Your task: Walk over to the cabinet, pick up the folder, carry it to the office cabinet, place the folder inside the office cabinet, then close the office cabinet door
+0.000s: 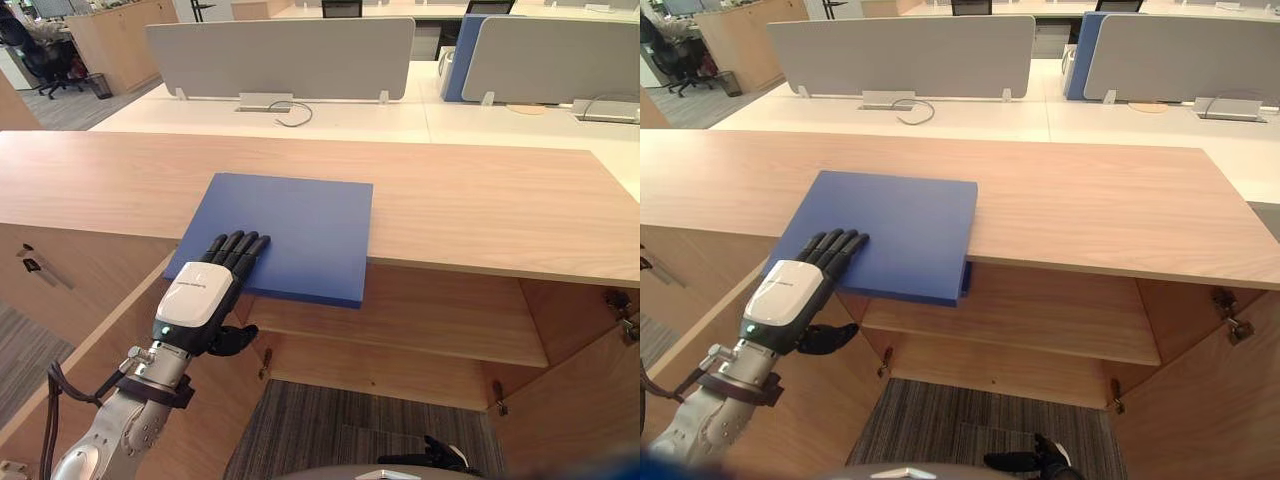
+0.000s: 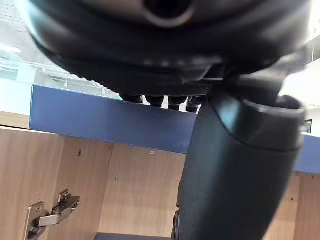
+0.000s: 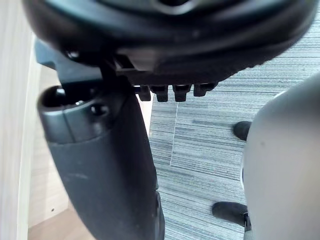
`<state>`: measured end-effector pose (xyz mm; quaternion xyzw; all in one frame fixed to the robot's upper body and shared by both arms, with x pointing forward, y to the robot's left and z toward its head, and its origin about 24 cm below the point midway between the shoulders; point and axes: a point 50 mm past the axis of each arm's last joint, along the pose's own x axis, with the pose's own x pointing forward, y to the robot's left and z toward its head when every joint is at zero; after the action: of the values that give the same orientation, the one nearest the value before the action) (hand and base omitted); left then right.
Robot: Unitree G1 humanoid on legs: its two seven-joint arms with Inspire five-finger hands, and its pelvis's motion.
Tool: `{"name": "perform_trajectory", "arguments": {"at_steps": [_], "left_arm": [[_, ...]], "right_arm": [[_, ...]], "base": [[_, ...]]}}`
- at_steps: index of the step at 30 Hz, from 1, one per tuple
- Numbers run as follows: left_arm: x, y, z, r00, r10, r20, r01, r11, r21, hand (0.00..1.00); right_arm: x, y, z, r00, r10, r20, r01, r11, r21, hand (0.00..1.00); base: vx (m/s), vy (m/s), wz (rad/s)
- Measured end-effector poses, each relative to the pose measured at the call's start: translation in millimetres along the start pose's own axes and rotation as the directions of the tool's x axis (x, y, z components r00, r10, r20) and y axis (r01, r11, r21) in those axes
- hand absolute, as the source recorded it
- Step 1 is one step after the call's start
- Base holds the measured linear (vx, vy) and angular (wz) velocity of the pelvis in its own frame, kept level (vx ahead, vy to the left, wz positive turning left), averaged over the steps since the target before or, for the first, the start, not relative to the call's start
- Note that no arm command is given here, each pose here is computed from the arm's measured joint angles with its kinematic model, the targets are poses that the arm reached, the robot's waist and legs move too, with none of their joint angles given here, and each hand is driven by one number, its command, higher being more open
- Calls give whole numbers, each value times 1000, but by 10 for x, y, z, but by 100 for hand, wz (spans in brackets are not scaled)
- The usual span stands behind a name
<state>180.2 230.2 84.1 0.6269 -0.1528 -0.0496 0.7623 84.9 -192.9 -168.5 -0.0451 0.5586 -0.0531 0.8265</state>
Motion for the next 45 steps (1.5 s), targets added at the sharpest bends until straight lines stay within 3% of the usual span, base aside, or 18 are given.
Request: {"name": "perform_trajectory", "arguments": {"at_steps": [8,9,13,23,38,41,42,44,45], "left_arm": [[122,-37,-43,1000,24,-7,-24,998,58,100],[146,-41,-56,1000,30,-8,-29,997,68,0],[202,-20,-95,998,63,-19,-61,993,105,0],[441,233,-57,959,282,40,-284,949,134,0],[495,215,81,954,293,62,-298,947,118,0],[385,280,291,930,368,-8,-368,928,-48,0],[322,342,398,907,418,-52,-420,888,-187,0],[234,395,500,883,451,-126,-459,779,-428,0],[150,411,501,873,440,-209,-465,624,-628,0]], "right_arm": [[0,-38,16,1000,-15,14,15,1000,-17,100],[1,-38,24,1000,-14,16,14,999,-34,100],[3,-38,58,999,-13,31,14,999,-51,100],[4,-57,69,999,-21,38,23,998,-63,100],[8,-47,94,999,-20,47,24,996,-83,100],[5,-38,84,999,-28,44,31,997,-76,100],[5,-26,82,999,-30,44,34,997,-71,100],[-3,-7,86,998,-34,51,34,999,8,100],[-47,29,131,993,-44,108,30,991,127,100]], "base": [[-40,20,-8],[-46,16,-11],[-50,14,-10],[-48,8,-8],[-28,-4,0],[-3,2,-1],[-9,-1,-3],[-24,-13,-4],[-40,-23,-5]]}}
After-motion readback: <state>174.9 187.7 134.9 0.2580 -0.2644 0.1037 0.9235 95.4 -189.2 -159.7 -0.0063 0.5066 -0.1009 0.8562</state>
